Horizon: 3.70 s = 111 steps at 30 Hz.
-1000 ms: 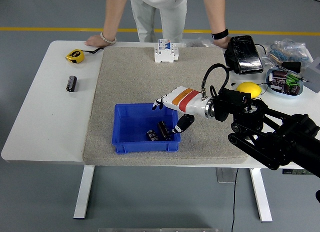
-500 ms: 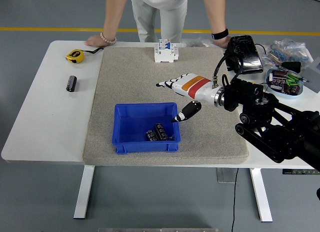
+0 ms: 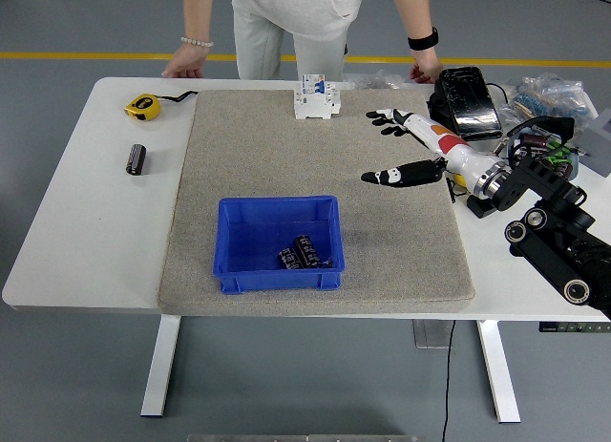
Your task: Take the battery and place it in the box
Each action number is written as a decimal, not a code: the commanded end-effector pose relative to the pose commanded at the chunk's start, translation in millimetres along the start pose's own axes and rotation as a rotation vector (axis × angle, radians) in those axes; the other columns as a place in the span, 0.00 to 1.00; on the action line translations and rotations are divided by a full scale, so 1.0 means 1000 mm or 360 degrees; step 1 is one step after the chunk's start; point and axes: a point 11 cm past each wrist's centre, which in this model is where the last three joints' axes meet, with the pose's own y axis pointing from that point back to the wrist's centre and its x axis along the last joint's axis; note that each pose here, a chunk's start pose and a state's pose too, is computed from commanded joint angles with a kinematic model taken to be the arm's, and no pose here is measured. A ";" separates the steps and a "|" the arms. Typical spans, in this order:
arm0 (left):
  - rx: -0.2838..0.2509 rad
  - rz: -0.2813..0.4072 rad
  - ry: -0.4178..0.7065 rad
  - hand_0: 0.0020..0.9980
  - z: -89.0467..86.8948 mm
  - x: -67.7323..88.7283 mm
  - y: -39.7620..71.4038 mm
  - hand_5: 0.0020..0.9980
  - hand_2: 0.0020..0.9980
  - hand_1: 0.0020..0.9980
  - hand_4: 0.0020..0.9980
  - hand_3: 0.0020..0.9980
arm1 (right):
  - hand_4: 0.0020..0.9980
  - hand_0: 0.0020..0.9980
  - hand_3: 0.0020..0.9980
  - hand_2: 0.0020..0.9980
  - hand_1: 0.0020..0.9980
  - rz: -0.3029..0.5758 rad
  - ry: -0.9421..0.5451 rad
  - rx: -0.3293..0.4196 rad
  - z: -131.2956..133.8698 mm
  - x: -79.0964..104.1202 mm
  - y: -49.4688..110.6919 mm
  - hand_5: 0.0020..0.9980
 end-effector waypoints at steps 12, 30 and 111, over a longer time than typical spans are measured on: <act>-0.0038 -0.0005 0.0009 0.71 0.009 -0.002 0.000 0.52 0.76 0.63 0.73 0.71 | 1.00 0.79 0.95 0.84 0.79 0.0477 -0.1024 -0.0169 0.063 0.025 0.060 0.84; -0.0039 -0.0013 0.0003 0.71 0.011 -0.004 0.001 0.52 0.76 0.64 0.72 0.70 | 1.00 0.72 0.89 0.77 0.71 0.0543 -0.1020 -0.0332 0.097 0.043 0.099 0.86; -0.0017 -0.0006 -0.0019 0.71 0.006 -0.001 0.000 0.52 0.77 0.66 0.72 0.70 | 1.00 0.75 0.76 0.76 0.72 0.0830 -0.1064 -0.0420 0.111 0.067 0.126 0.80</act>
